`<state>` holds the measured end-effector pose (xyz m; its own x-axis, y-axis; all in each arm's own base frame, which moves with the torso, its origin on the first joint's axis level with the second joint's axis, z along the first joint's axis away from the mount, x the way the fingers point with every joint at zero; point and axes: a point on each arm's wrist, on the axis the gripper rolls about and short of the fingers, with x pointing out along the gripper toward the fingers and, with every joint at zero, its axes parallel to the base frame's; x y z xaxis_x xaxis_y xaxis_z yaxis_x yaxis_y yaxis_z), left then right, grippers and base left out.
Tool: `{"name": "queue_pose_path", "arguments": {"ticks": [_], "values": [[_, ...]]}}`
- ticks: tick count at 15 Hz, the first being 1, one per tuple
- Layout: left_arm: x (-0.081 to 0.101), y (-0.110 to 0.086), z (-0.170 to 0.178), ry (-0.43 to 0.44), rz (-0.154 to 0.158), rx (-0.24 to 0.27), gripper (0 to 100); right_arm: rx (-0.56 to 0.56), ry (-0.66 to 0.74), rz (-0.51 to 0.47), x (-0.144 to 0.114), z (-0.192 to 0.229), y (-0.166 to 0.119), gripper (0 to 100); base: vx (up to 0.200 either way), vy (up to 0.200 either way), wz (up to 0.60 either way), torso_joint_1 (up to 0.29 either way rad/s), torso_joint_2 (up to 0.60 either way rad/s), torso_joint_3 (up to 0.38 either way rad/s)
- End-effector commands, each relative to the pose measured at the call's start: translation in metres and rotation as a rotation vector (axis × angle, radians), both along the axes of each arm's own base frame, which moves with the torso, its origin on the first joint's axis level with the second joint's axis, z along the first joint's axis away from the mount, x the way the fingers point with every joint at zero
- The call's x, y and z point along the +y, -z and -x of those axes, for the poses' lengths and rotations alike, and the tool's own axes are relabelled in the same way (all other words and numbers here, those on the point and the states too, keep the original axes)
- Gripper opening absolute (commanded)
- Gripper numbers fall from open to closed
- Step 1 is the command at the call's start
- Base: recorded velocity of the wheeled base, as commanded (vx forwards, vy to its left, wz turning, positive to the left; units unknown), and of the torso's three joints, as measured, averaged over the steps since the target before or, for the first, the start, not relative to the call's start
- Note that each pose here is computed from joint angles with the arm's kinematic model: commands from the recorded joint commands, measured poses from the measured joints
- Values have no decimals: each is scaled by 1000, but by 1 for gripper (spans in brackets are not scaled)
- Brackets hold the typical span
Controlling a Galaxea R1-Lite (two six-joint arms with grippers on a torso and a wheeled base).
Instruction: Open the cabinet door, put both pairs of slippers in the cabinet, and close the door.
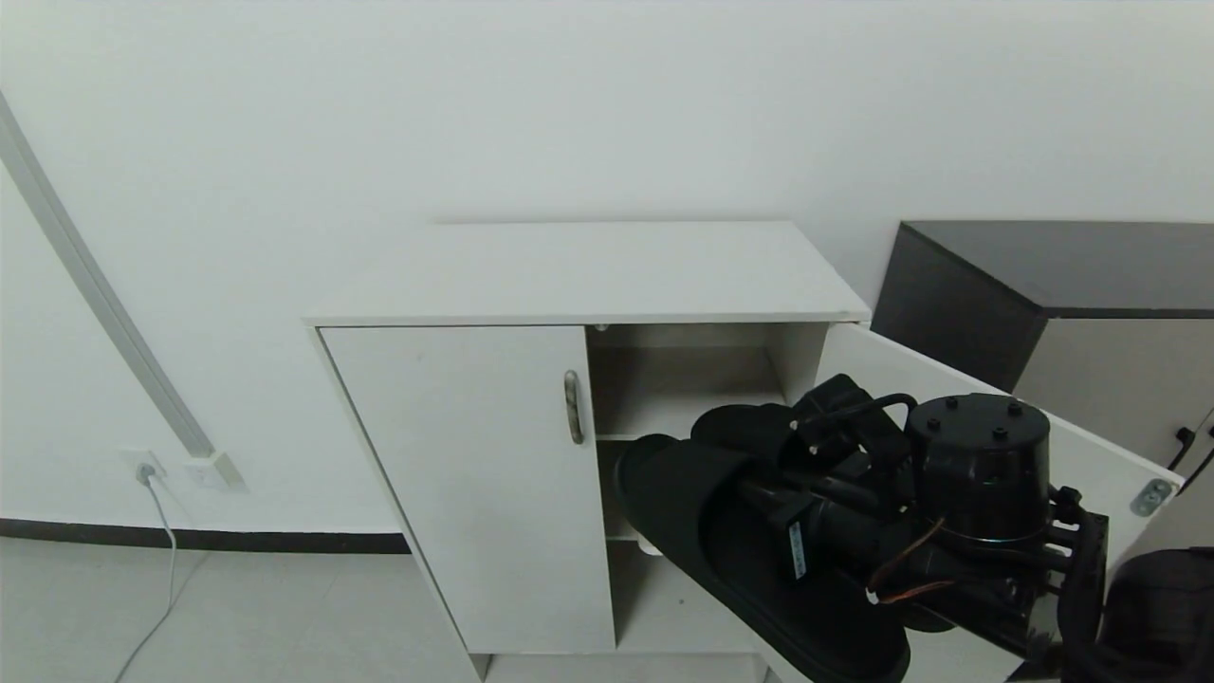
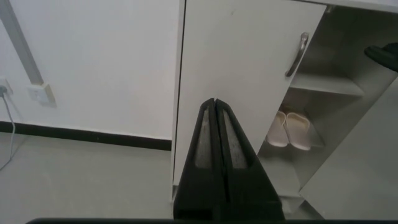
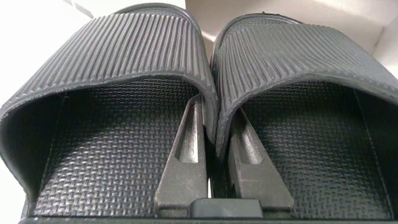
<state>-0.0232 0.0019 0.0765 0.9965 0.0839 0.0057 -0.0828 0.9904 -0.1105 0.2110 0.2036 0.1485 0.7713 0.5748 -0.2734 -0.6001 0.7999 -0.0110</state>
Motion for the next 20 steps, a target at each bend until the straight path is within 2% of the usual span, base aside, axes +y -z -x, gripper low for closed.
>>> {"name": "queue_pose_path", "arguments": {"ticks": [1, 10, 16, 20], "values": [[0, 0, 0, 0, 0, 1, 0, 3, -2, 3, 0, 0, 1, 0, 0, 0, 0, -178, 496, 310], [0, 0, 0, 0, 0, 0, 0, 6, -3, 5, 0, 1, 3, 0, 0, 0, 0, -132, 473, 334], [0, 0, 0, 0, 0, 0, 0, -7, 2, -4, 1, -1, 11, 0, 0, 0, 0, -45, 433, 384], [0, 0, 0, 0, 0, 1, 0, -1, 1, 3, 3, -2, 14, 0, 0, 0, 0, -2, 109, 97]]}}
